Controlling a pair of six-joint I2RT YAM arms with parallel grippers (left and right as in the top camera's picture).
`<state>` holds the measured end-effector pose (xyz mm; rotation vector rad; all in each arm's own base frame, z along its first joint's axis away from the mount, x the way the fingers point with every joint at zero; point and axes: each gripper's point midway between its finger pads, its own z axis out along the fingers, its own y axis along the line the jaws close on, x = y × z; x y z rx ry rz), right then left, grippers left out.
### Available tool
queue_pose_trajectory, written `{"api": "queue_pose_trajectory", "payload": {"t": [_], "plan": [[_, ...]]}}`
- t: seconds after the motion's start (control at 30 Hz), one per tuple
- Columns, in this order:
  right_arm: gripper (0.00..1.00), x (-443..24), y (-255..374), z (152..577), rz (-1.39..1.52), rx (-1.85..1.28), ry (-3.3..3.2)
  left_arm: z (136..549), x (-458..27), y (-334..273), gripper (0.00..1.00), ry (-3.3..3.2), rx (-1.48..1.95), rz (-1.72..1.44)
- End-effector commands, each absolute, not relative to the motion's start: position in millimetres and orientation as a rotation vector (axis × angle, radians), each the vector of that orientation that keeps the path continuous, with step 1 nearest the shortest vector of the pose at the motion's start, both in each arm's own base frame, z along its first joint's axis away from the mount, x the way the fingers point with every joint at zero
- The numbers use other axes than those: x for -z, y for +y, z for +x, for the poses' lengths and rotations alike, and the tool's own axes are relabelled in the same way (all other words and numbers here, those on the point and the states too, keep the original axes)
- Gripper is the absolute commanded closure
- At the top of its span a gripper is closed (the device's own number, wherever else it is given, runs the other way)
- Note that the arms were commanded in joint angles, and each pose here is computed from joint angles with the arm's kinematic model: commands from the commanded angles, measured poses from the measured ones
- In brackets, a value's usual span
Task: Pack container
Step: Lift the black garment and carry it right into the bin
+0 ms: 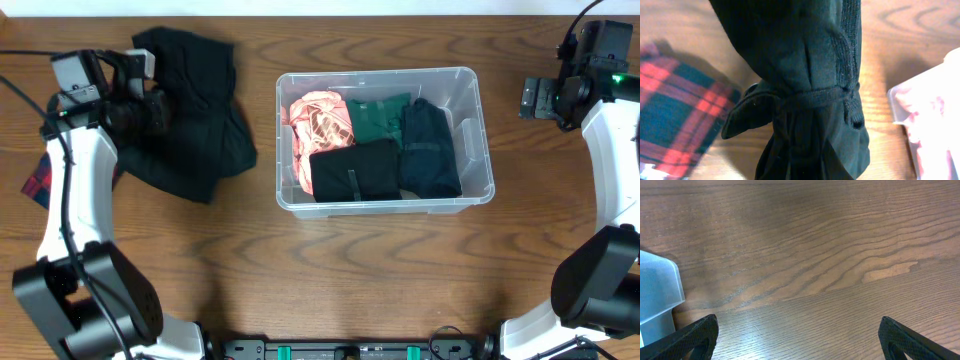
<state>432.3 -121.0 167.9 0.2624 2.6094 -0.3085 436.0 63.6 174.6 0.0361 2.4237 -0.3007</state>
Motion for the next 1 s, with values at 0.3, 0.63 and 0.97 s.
{"api": "queue_pose_trajectory", "payload": {"t": [0.3,0.63,0.97], "plan": [[0.01,-180.9,-121.3,434.2,0.284,0.304,2.574,432.7,-324.0,-6.8,0.94,2.024,0.266,0.454],[0.01,-180.9,-121.3,434.2,0.284,0.304,2.574,395.4,-381.5,-108.1,0.94,1.666,0.122,1.011],[0.01,-180.9,-121.3,434.2,0.284,0.304,2.574,372.3,-403.4,-180.1,0.94,1.483,0.201,1.152]]}}
